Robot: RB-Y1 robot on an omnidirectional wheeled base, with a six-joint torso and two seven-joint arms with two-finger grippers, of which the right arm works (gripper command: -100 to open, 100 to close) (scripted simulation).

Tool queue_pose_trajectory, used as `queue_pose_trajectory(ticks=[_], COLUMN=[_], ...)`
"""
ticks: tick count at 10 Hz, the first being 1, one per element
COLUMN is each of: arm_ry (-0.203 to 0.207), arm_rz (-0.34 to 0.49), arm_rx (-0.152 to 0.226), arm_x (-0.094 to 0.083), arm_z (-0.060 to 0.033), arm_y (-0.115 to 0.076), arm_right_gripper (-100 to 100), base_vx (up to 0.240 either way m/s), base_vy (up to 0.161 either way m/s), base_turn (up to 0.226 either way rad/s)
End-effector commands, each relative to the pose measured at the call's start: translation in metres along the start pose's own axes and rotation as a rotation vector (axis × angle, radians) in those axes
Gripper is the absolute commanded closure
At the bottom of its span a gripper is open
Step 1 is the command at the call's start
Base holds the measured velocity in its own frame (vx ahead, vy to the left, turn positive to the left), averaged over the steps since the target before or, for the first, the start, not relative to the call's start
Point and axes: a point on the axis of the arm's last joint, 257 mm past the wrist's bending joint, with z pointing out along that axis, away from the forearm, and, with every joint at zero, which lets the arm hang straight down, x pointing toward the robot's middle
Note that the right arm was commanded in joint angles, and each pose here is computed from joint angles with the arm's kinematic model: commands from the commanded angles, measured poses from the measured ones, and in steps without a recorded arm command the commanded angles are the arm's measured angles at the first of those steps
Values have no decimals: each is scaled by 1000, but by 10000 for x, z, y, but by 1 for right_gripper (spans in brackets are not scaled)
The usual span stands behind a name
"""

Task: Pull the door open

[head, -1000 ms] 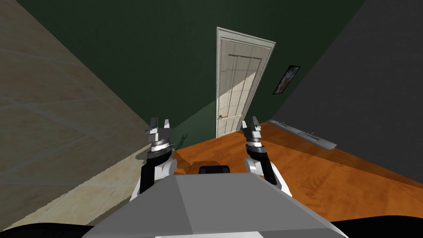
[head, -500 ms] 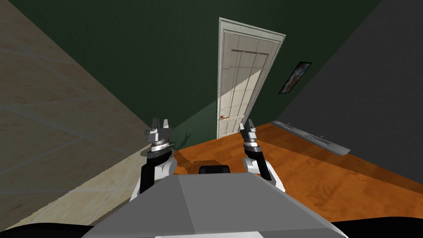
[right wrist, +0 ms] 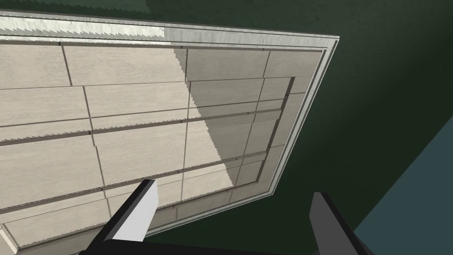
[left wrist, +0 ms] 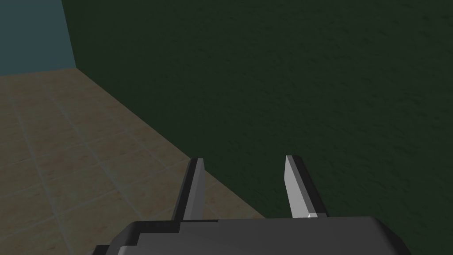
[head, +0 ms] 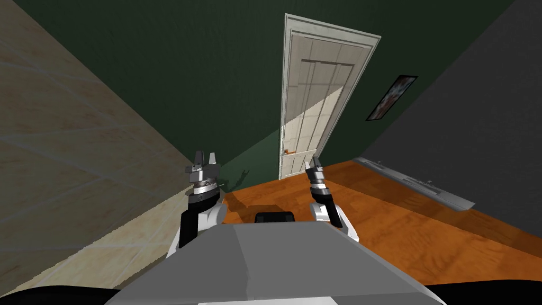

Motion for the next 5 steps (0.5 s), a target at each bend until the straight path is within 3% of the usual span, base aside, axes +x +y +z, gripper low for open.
queue_pose_trajectory(ticks=[1, 5], arm_ry=[2, 9], arm_rz=[4, 12], arm_rx=[25, 70], arm_x=[-17, -52], arm_z=[-34, -116], arm_y=[-161, -472], arm_right_gripper=[-100, -100], base_vx=[53, 64], base_vy=[-11, -28], base_turn=[49, 72])
